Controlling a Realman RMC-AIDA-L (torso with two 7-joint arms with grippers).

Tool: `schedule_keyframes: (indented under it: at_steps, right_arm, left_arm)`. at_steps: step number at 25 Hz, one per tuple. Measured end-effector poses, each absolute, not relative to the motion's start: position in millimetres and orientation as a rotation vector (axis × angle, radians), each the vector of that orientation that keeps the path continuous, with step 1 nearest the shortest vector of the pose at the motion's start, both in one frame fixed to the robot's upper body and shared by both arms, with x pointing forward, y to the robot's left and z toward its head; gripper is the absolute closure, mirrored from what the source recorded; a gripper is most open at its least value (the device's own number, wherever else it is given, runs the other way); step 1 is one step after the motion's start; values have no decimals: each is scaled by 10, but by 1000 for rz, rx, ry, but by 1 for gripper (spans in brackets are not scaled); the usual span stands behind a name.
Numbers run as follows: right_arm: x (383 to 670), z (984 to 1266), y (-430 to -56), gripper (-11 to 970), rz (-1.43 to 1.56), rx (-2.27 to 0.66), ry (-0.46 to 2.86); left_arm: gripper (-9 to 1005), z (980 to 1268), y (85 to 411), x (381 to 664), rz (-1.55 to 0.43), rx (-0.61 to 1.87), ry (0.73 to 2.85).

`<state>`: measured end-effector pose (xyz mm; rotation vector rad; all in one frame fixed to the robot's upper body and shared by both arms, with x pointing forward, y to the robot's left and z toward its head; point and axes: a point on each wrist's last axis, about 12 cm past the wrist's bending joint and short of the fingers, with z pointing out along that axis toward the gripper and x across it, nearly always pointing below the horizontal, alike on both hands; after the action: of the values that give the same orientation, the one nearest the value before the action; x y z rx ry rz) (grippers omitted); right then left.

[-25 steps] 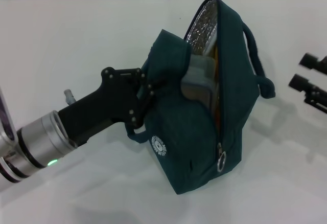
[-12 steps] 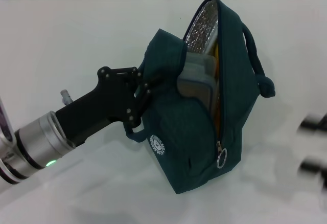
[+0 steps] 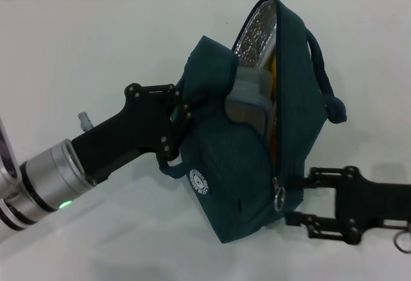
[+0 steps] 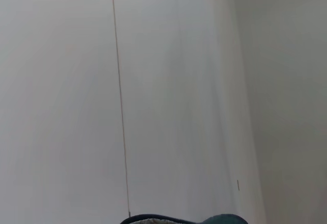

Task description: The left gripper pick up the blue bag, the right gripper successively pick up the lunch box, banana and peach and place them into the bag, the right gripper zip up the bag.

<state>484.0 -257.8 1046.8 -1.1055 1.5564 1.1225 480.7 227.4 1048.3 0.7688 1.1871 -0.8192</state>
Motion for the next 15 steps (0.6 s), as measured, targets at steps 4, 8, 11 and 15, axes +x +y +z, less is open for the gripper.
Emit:
schedule_keyframes:
  at_steps: [4, 8, 11, 15]
  right_arm:
    - [4930, 10462, -2449, 371, 1135, -1124, 1566]
    - [4939, 10462, -2328, 374, 1186, -1203, 1558]
    - [4928, 10454, -2308, 377, 1197, -1233, 1558]
    - [4930, 10451, -2305, 380, 1198, -1231, 1566]
  left_arm:
    - [958, 10483, 2279, 4807, -818, 769, 1187]
    - [957, 10482, 2281, 4806, -818, 767, 1188]
    - [959, 10480, 2282, 4805, -817, 767, 1190]
    - [959, 10479, 2282, 4805, -816, 766, 1190]
